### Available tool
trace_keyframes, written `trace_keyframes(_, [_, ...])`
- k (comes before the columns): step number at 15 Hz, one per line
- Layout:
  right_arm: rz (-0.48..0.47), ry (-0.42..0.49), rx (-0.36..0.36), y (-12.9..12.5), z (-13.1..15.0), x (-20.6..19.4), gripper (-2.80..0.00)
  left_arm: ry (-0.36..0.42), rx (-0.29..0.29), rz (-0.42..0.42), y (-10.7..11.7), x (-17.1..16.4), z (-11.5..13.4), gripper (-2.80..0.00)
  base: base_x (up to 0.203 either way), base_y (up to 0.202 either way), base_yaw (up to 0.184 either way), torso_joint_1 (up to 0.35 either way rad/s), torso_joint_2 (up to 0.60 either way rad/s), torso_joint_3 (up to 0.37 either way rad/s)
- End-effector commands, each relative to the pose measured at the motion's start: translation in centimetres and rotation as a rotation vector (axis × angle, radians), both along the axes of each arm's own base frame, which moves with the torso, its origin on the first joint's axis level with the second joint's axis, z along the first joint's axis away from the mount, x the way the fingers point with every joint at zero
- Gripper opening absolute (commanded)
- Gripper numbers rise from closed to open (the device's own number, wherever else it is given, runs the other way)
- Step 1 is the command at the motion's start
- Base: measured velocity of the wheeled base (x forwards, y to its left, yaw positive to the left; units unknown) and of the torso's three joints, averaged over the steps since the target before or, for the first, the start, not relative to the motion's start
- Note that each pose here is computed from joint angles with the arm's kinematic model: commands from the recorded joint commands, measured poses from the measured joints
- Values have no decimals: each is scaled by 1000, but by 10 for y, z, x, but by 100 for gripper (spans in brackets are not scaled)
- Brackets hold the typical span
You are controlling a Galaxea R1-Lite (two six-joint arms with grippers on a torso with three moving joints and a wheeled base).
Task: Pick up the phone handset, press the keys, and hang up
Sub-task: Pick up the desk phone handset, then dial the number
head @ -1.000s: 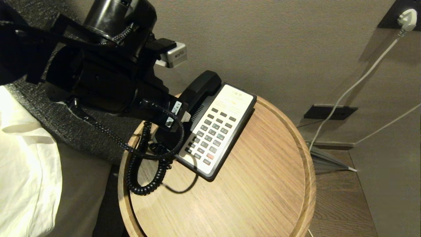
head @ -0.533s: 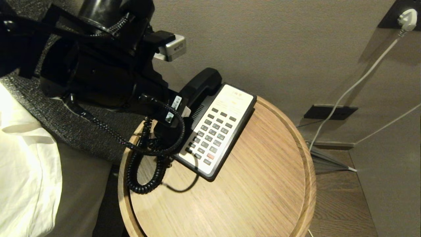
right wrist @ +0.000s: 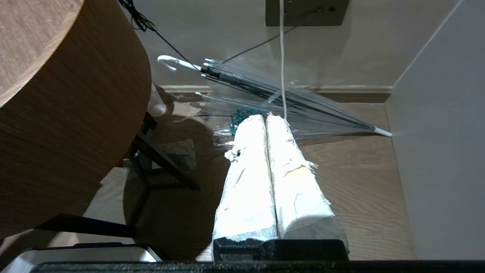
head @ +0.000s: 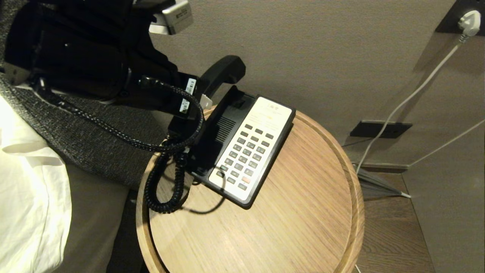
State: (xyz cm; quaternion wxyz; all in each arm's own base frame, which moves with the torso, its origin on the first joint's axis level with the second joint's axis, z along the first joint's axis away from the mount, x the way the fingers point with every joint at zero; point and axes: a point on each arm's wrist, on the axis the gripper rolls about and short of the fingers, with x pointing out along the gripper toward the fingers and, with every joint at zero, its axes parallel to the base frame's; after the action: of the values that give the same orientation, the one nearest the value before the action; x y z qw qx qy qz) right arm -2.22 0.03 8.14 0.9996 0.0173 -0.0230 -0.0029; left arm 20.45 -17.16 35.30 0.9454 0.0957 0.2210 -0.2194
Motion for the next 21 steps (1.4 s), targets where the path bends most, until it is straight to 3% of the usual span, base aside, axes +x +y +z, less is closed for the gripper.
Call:
trace_keyframes(1, [0, 18, 1, 0, -5, 1, -280, -10, -67, 22, 11, -13, 11, -280, 0, 0, 0, 0, 0, 0])
trace_keyframes(4, [1, 18, 1, 0, -5, 1, -280, -19, -125, 40, 29, -33, 19, -280, 0, 0, 0, 0, 0, 0])
trace_keyframes(7, [0, 19, 0, 0, -6, 1, -280, -5, -225, 62, 55, -63, 22, -280, 0, 0, 0, 0, 0, 0])
trace_keyframes(11, [0, 18, 1, 0, -5, 1, -280, 64, -476, 76, 100, -117, 17, -280, 0, 0, 0, 0, 0, 0])
trace_keyframes(14, [1, 19, -1, 0, -6, 1, -280, 52, -684, 60, 126, -148, 10, -280, 0, 0, 0, 0, 0, 0])
trace_keyframes(16, [0, 18, 1, 0, -5, 1, -280, 13, -739, 49, 134, -157, 9, -280, 0, 0, 0, 0, 0, 0])
trace_keyframes(21, [2, 23, -11, 0, -6, 1, -280, -7, -759, 46, 141, -165, 9, -280, 0, 0, 0, 0, 0, 0])
